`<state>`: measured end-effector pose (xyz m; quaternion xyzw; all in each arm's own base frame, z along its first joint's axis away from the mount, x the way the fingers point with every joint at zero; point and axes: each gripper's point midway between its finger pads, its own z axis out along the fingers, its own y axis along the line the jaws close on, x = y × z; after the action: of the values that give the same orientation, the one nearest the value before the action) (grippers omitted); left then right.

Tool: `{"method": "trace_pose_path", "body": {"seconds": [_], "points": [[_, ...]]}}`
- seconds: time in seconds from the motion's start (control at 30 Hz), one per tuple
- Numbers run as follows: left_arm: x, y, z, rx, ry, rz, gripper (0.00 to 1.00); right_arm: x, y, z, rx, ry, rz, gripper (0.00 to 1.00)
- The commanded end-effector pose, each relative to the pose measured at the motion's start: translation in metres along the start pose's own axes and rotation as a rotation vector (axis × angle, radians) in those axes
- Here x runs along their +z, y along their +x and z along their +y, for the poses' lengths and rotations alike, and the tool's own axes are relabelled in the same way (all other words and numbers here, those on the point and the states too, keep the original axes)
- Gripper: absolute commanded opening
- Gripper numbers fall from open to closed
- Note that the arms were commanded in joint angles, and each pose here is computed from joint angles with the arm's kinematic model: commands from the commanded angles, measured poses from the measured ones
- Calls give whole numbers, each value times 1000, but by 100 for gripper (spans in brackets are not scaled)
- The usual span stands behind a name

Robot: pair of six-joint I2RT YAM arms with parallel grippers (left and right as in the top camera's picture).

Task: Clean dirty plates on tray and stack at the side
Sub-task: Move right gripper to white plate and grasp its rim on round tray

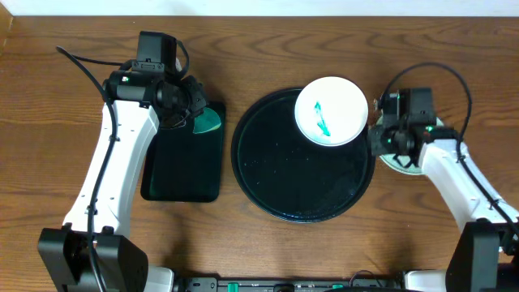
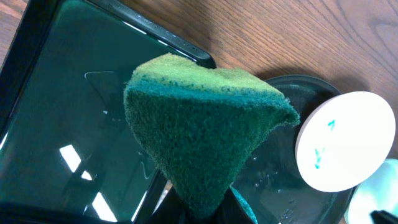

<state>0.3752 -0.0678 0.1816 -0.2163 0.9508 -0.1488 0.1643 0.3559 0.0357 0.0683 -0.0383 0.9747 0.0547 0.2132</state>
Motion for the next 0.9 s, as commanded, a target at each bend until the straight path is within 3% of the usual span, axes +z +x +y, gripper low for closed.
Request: {"method": "trace_pose_path", "body": {"seconds": [0.0,0.17,0.4,0.7,0.8,0.87], "points": [[2,1,3,13,-16,2,7,-29,-52,11,9,-43,-92,24],[2,1,3,13,-16,1,7,-39,-90,15,-57,-57,-44,27],[2,1,3,13,-16,1,7,3,-113,17,-166,-108,82,35],[2,1,3,13,-16,2,7,57,-90,14,-229,-144,196,39],[2,1,3,13,-16,2,7,65,-85,11,-221,-143,216,36],[2,1,3,13,-16,2,7,65,-85,10,-218,-142,217,30]]}}
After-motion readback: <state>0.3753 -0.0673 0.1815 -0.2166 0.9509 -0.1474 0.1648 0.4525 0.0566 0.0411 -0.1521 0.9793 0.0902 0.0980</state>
